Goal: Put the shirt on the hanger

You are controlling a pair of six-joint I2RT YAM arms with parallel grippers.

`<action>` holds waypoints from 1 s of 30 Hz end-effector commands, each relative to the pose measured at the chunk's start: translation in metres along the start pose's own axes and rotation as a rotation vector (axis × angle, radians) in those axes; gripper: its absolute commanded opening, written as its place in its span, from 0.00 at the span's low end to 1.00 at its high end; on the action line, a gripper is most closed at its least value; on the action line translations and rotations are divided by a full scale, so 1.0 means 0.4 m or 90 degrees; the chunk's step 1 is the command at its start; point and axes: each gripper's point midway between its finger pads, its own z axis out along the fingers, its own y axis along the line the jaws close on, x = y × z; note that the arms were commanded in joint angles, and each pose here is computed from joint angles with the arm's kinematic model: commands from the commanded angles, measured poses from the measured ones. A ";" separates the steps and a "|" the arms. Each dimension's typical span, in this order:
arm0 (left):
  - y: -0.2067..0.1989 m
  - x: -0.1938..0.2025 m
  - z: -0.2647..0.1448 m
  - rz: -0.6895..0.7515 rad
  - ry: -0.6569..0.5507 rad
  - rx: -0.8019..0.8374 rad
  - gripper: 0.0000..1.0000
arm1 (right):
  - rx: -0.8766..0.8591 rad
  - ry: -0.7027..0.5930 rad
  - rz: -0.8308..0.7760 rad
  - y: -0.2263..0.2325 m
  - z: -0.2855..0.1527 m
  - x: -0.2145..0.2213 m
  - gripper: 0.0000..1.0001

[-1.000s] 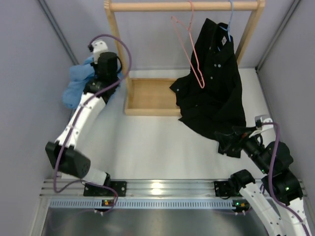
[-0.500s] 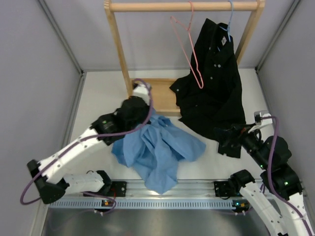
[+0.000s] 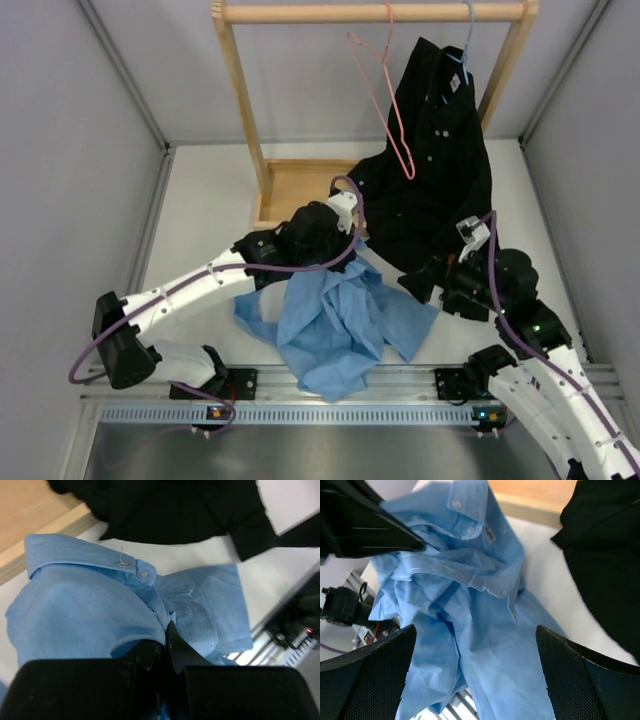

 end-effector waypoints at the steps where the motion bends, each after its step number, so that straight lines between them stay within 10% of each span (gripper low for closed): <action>1: -0.114 -0.050 -0.061 0.009 -0.044 0.162 0.02 | -0.103 -0.014 0.023 0.062 0.036 -0.017 1.00; 5: -0.096 0.034 -0.122 -0.012 -0.030 0.185 0.04 | -0.093 -0.017 0.053 0.040 0.064 -0.002 0.99; 14: -0.085 0.222 -0.275 -0.083 0.046 0.266 0.65 | -0.107 -0.014 0.127 0.013 0.143 0.037 0.99; 19: 0.012 0.218 -0.268 -0.115 0.021 0.120 0.98 | -0.045 0.046 0.140 -0.027 0.222 0.095 0.99; 30: 0.074 0.076 -0.267 -0.096 -0.061 -0.009 0.98 | -0.054 0.132 0.158 0.044 0.358 0.210 0.85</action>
